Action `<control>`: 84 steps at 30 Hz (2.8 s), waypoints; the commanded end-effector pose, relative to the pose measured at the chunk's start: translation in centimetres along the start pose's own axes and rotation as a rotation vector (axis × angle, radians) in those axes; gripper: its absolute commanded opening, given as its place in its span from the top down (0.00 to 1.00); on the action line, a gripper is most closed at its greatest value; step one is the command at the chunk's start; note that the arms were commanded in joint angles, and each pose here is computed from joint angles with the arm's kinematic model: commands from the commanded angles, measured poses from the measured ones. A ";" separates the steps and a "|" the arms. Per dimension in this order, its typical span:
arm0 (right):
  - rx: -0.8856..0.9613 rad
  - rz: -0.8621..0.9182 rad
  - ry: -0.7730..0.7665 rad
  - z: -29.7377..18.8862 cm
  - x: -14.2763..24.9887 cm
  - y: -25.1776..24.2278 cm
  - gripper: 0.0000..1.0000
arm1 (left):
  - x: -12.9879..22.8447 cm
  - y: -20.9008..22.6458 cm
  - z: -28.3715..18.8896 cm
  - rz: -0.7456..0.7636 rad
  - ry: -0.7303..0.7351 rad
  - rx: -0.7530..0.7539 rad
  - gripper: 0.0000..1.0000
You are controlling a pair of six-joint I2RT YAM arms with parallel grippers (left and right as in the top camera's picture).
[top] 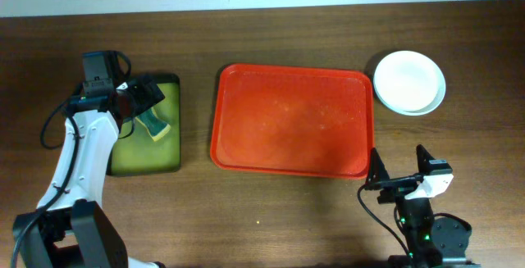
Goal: Clean dirty plates on tray and stack at the side
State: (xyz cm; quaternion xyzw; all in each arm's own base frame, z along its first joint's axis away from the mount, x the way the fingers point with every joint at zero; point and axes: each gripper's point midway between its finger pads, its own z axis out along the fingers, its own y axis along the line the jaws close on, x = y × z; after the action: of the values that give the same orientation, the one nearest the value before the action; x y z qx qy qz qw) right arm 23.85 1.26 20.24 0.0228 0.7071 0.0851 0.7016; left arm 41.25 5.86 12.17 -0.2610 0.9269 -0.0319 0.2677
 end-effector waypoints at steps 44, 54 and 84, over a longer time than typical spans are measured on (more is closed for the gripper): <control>0.042 -0.018 0.063 0.7 4.3 -1.3 0.01 | 0.4 2.1 -3.3 0.002 -0.019 -0.094 0.01; 0.042 -0.018 0.063 0.7 4.3 -1.3 0.01 | 4.8 1.9 -15.3 0.163 -0.383 0.087 0.01; 0.042 -0.018 0.062 0.7 4.3 -1.3 0.01 | 13.0 2.7 -11.8 0.484 -0.916 0.263 0.01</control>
State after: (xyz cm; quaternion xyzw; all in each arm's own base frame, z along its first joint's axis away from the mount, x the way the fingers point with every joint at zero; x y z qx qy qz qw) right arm 24.60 0.65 16.05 0.0298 0.7291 0.0655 0.6806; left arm 24.64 0.04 17.43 -0.0205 0.7135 -0.0252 0.6999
